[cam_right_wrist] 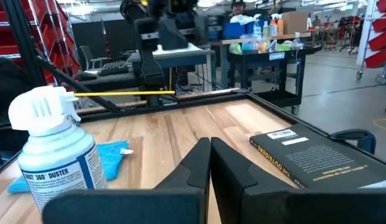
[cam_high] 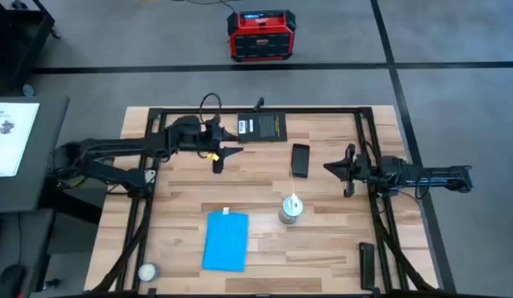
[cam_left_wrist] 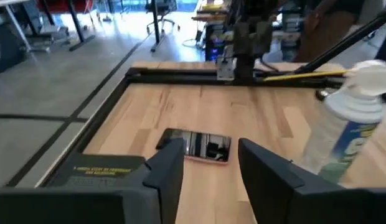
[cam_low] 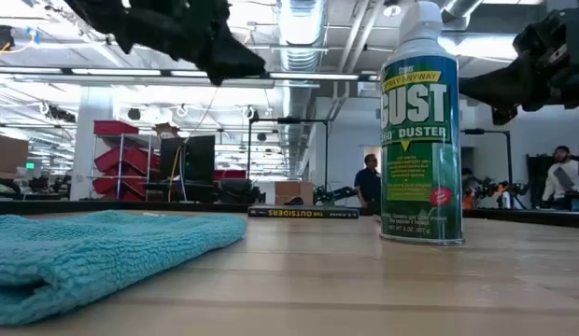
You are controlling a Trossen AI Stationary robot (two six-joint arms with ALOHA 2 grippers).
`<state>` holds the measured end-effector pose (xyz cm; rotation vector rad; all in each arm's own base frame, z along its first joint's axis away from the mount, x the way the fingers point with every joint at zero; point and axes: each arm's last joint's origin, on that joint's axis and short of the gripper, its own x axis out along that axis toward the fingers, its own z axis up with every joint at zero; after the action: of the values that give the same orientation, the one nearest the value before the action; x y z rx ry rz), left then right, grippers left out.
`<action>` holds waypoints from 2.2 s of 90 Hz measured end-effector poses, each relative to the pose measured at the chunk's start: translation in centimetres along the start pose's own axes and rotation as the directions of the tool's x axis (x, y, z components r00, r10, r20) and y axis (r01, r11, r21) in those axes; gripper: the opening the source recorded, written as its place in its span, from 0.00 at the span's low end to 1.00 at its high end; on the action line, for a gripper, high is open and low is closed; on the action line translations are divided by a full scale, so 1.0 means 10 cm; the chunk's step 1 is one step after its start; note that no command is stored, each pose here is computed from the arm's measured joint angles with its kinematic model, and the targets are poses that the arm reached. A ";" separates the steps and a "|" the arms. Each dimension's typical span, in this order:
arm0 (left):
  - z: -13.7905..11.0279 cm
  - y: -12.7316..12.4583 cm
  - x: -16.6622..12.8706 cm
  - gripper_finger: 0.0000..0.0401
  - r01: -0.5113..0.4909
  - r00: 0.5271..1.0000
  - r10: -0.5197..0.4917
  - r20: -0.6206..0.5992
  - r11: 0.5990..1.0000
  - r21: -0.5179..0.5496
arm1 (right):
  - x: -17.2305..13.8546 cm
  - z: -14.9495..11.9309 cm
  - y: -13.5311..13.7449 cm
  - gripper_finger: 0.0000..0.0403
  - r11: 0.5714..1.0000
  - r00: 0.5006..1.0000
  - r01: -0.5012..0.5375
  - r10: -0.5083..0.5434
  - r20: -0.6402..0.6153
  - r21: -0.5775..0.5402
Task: Apply microfiber cloth
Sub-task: Spray the front of the cellphone with the spray bottle
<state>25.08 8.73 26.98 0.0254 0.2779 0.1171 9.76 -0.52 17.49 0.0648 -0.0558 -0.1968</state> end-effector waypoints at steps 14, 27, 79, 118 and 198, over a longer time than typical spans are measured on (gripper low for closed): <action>0.02 0.17 0.22 0.33 0.037 0.999 -0.039 -0.038 0.998 -0.055 | -0.01 0.05 0.00 0.00 1.000 1.000 -0.001 0.001 0.014 -0.016; 0.11 0.28 0.48 0.34 0.082 0.992 -0.092 -0.088 0.990 -0.112 | -0.02 0.15 0.00 0.00 0.999 0.999 0.000 0.002 0.040 -0.046; 0.30 0.56 1.22 0.37 0.191 0.942 -0.196 -0.273 0.981 -0.045 | -0.09 0.34 0.00 0.00 0.995 1.000 0.007 -0.010 -0.022 -0.103; 0.04 0.72 1.69 0.33 0.248 0.906 -0.253 -0.341 0.967 -0.060 | -0.10 0.33 -0.04 0.00 0.993 0.997 0.047 -0.053 -0.054 -0.108; -0.01 0.59 1.99 0.11 0.361 0.896 -0.312 -0.316 0.926 0.110 | -0.10 0.29 -0.06 0.00 0.986 0.991 0.079 -0.093 -0.093 -0.146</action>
<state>43.41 16.97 21.75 0.1263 0.5859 -0.2537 8.49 -1.06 20.27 -0.0657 0.0605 -0.2834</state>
